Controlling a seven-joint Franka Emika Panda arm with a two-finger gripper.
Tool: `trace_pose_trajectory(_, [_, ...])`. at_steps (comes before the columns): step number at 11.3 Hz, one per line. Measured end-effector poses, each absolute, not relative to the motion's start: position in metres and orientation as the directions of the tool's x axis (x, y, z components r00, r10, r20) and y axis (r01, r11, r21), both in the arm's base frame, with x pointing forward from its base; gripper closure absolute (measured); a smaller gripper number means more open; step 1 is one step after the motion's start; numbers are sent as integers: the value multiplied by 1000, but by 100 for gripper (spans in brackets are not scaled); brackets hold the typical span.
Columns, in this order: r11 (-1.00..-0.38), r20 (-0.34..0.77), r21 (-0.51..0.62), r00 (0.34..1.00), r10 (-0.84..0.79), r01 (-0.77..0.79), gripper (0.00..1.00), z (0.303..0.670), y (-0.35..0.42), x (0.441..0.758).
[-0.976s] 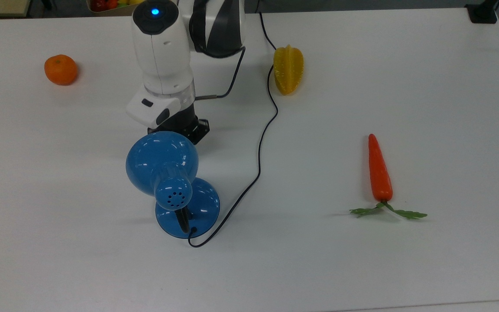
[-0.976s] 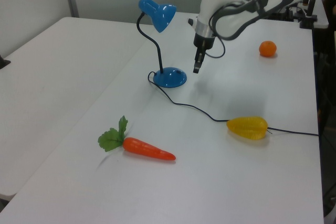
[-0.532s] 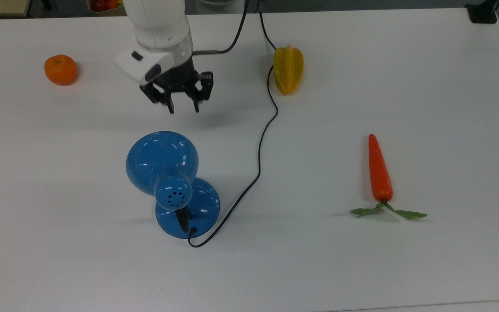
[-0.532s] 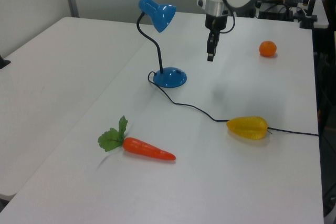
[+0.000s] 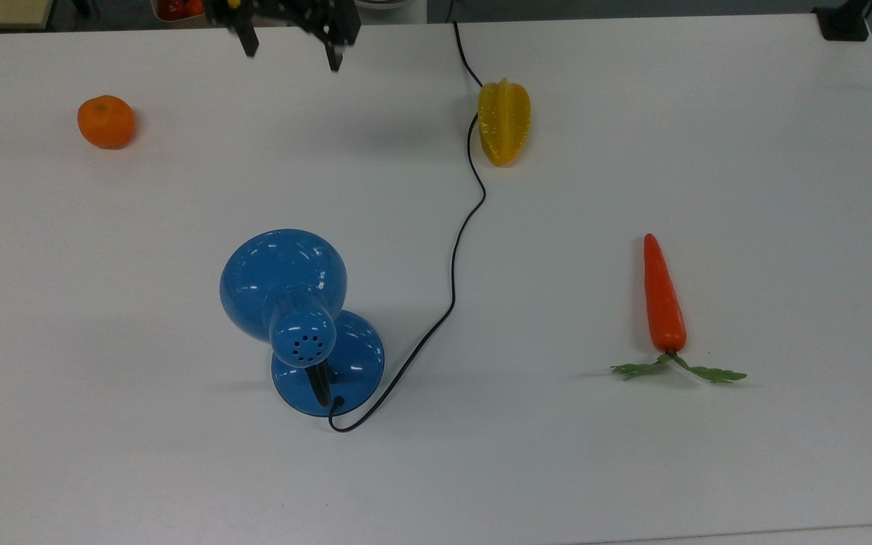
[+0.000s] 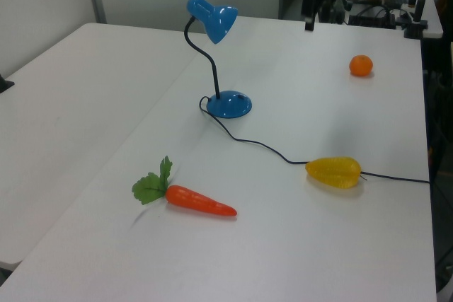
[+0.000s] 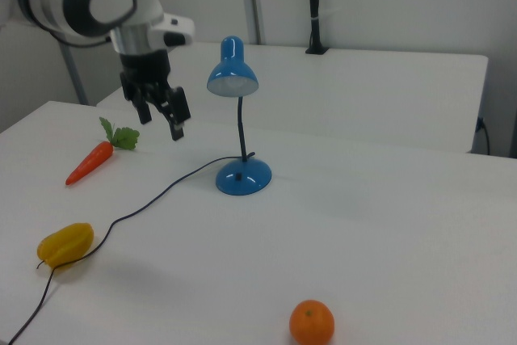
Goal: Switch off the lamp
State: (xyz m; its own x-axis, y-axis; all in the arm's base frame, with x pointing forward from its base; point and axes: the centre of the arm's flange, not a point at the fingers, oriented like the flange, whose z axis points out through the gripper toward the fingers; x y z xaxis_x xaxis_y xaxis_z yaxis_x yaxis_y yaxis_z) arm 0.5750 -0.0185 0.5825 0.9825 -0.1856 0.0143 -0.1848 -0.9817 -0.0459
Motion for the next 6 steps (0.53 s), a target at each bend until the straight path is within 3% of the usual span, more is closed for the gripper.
trace_pose_trajectory(3, [-972,36,-60,972,-230,-228,0,637,-4,556])
trace_pose_trajectory(6, [-988,50,-63,988,-143,-140,0,656,51,543])
